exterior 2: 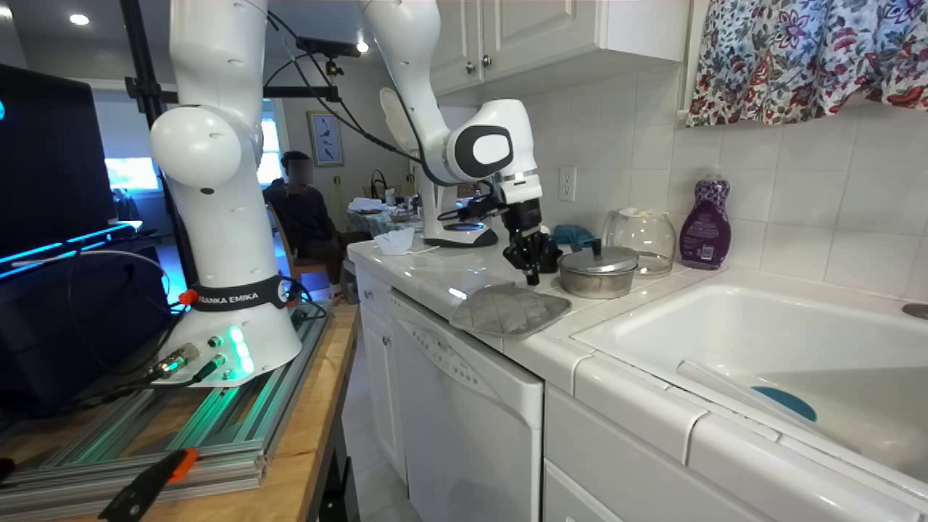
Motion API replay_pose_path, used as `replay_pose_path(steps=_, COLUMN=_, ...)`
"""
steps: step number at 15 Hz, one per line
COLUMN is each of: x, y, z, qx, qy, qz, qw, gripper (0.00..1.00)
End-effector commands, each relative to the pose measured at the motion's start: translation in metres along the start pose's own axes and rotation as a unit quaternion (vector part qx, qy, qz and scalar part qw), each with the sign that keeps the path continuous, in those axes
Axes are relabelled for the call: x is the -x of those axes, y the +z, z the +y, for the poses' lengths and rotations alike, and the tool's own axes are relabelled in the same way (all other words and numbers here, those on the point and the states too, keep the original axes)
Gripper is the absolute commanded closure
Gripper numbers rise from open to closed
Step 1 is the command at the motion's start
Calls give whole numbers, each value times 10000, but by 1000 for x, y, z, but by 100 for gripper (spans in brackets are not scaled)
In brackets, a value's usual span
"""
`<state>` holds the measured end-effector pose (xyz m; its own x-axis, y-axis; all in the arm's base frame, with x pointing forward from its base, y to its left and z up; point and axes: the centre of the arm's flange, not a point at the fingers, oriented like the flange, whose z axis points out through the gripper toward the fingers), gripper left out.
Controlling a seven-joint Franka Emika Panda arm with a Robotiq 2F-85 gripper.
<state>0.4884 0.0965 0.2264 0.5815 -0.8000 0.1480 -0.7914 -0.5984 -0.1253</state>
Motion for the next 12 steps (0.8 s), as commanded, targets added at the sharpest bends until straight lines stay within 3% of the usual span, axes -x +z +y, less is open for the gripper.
replay_pose_path(steps=1, x=40, y=-19, z=24, qx=118, qy=259, qz=-194, qw=9994, gripper=100)
replay_pose_path(steps=3, x=46, y=-15, z=37, qx=294, qy=408, qz=-389, qw=9980, gripper=100)
replay_pose_path(steps=4, x=37, y=-2, z=20, qx=209, qy=189, qz=-236, qw=9993, gripper=99)
replay_pose_path(steps=8, x=44, y=-4, z=31, qx=290, qy=286, qz=-326, qw=9986, gripper=100)
replay_pose_path(steps=12, x=31, y=19, z=28, qx=472, qy=407, qz=-372, qw=9974, gripper=100)
